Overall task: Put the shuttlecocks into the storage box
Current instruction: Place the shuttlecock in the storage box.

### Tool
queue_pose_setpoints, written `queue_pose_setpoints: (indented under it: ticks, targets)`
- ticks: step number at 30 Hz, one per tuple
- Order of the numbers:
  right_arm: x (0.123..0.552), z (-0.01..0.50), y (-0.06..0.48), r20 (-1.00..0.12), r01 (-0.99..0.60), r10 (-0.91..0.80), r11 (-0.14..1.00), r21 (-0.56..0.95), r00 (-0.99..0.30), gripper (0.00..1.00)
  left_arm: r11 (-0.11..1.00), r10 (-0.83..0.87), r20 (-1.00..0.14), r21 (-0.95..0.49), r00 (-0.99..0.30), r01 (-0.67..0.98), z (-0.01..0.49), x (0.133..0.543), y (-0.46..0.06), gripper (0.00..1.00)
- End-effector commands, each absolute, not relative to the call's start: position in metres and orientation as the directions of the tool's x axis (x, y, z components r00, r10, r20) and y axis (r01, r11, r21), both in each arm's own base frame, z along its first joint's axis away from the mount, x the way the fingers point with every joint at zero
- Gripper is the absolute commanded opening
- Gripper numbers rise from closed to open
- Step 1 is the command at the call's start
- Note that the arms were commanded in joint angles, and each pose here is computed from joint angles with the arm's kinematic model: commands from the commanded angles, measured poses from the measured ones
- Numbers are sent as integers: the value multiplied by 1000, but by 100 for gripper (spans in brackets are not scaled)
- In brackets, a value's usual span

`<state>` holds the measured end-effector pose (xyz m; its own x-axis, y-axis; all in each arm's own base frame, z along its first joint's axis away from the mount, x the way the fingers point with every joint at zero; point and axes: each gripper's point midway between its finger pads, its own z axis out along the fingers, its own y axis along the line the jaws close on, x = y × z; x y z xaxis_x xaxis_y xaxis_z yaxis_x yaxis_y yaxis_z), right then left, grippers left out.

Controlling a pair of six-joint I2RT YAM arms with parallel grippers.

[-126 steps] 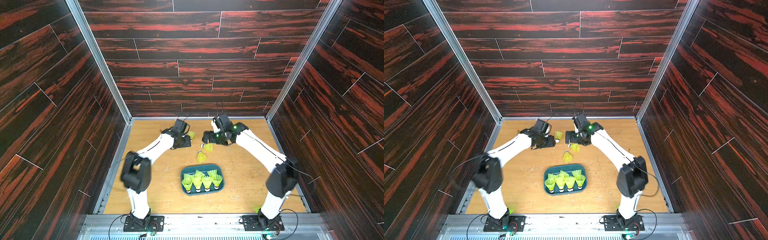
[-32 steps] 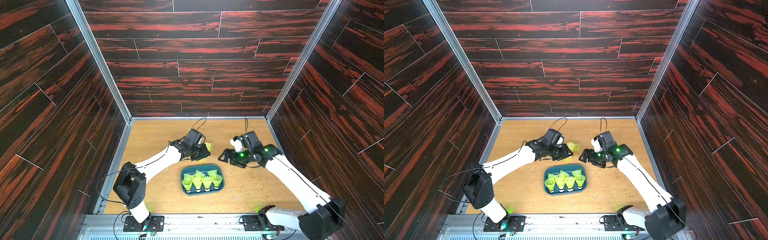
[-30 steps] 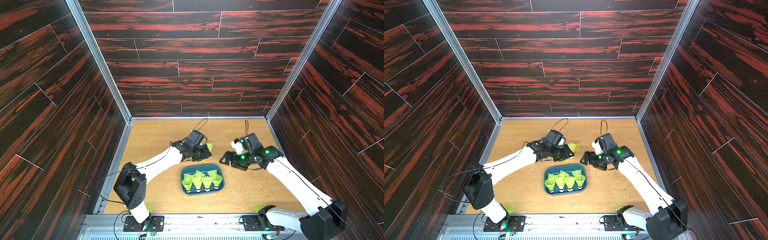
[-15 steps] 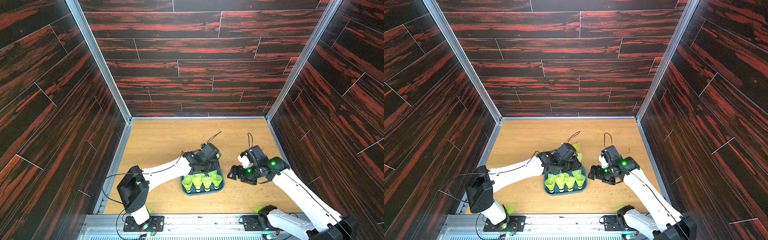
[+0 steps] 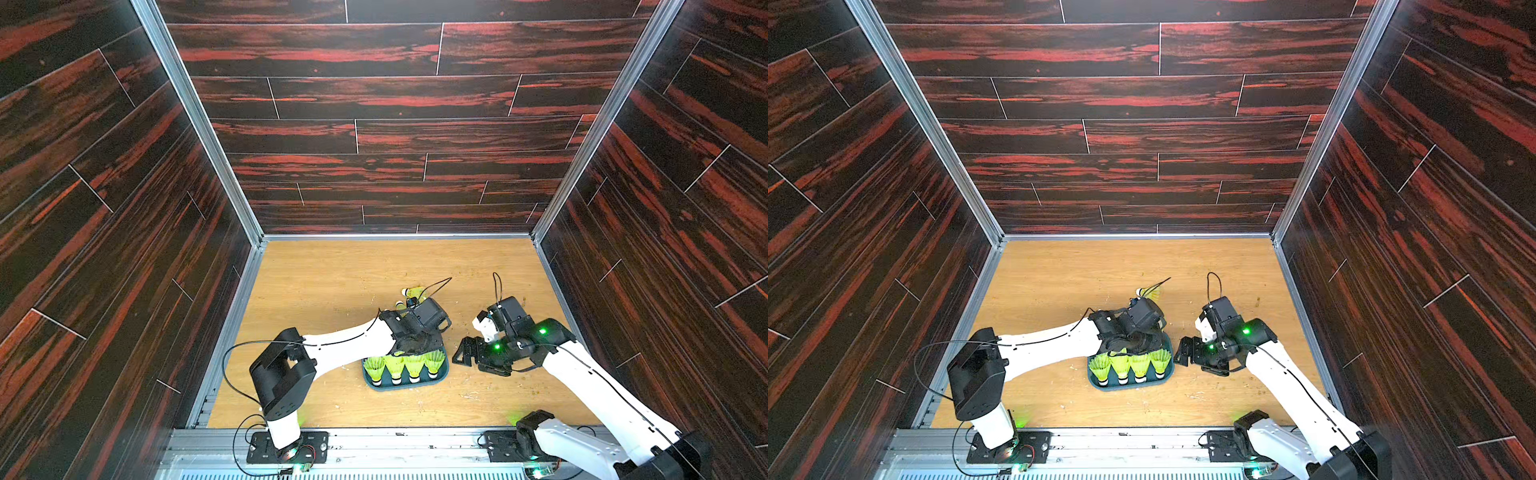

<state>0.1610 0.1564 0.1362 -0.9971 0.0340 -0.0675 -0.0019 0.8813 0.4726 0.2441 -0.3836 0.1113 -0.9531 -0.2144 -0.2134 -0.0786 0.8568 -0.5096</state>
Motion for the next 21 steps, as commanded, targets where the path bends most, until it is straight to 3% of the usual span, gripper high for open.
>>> queue_pose_setpoints:
  ticks: [1, 17, 21]
  targets:
    - [162, 135, 161, -65, -24, 9, 873, 487, -998, 90, 866, -221, -220, -492, -950, -87, 113, 242, -382, 21]
    - [161, 127, 159, -64, -11, 22, 875, 484, -998, 90, 878, -189, -196, -472, -962, -76, 104, 230, -392, 26]
    - [163, 123, 160, -60, 2, 36, 875, 484, -998, 90, 881, -187, -194, -468, -963, -77, 105, 228, -391, 40]
